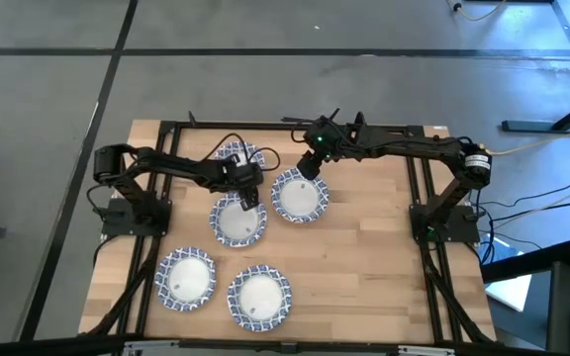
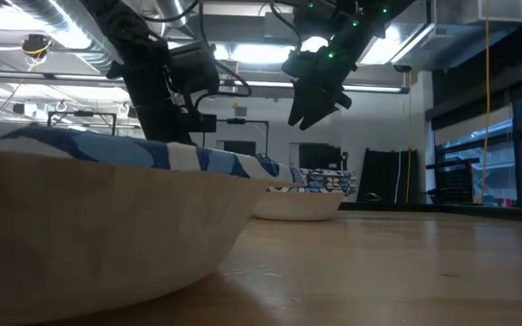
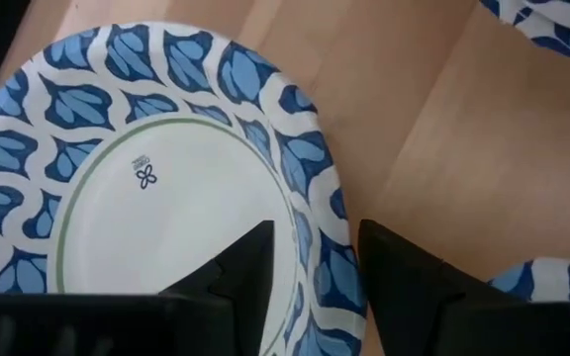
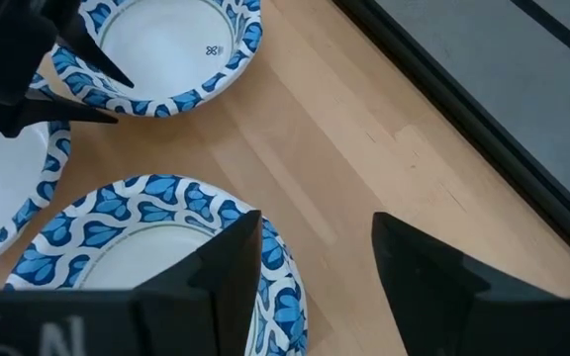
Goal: Nest bowls inside each other
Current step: Stack the blue patterned bowl on top of the other blue patterned bowl
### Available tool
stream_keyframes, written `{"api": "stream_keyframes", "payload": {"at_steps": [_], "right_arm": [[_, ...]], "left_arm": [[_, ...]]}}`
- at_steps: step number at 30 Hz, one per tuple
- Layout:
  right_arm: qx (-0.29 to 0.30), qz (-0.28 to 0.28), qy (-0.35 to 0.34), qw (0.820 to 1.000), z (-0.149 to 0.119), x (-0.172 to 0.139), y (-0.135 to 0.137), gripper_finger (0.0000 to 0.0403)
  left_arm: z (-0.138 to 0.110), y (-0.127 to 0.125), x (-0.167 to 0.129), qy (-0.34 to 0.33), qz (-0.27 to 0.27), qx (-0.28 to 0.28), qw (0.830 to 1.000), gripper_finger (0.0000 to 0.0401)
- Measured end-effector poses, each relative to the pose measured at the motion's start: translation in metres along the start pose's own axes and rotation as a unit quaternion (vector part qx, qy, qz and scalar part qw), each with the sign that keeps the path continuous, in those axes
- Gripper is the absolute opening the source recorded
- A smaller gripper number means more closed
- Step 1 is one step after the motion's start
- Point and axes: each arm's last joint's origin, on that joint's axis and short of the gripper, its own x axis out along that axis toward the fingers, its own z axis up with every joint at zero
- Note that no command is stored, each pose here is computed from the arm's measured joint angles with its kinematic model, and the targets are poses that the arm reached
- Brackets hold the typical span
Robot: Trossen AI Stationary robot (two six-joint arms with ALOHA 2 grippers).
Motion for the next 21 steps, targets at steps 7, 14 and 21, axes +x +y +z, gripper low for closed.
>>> {"api": "stream_keyframes", "payload": {"at_steps": [7, 14, 21], "right_arm": [[0.000, 0.000, 0.001, 1.000, -0.0003, 0.0000, -0.0001, 0.0193], [-0.001, -0.001, 0.002, 1.000, -0.0004, 0.0000, -0.0001, 0.0193], [-0.002, -0.001, 0.006, 1.000, -0.0012, 0.0001, -0.0001, 0.0193]], "left_arm": [[0.0000, -0.0002, 0.0000, 0.001, -0.004, 0.000, 1.000, 0.0068], [0.0000, -0.0010, -0.0004, 0.002, -0.019, 0.000, 1.000, 0.0008], [0.0033, 0.0028, -0.0093, 0.010, -0.002, 0.016, 1.000, 0.0004]]}}
